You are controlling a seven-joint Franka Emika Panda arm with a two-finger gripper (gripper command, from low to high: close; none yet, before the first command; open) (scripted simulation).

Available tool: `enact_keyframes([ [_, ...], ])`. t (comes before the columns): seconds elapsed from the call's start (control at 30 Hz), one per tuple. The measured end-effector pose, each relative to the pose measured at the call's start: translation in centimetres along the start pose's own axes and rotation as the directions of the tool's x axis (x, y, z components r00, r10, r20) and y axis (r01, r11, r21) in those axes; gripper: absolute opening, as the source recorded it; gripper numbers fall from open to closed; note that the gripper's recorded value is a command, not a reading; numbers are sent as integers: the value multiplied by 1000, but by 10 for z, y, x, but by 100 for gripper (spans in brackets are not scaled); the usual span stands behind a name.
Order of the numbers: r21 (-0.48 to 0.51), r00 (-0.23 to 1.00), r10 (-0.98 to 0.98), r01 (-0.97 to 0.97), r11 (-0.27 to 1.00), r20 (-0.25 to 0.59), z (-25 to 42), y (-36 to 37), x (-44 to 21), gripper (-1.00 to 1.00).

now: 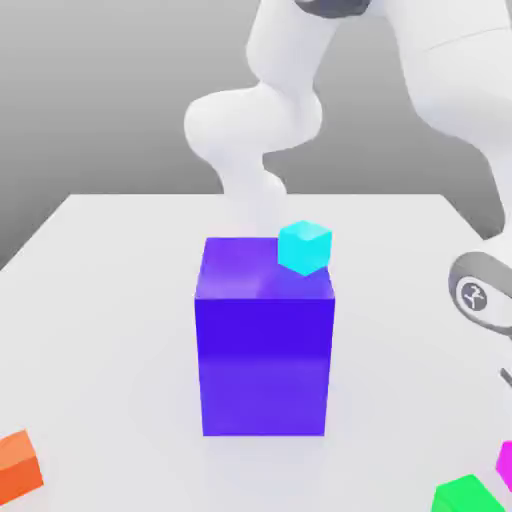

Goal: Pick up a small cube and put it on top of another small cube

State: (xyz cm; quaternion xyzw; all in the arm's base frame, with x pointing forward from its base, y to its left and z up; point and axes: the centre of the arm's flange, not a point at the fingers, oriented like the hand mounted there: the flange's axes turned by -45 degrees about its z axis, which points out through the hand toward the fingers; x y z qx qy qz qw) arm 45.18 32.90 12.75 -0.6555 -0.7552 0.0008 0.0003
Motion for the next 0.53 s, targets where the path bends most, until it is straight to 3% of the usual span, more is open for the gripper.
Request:
enact_keyframes([
  [0.17,0,1000,4,-4,1000,0,-58,2,-3,-100],
  [0.27,0,995,102,-102,995,1,-100,36,-77,-100],
  [0.37,0,991,132,-132,991,-1,-76,45,-100,-100],
  [0.4,0,991,134,-134,991,-1,-61,45,-103,100],
  [0.53,0,991,134,-134,991,-1,-61,45,-103,100],
])
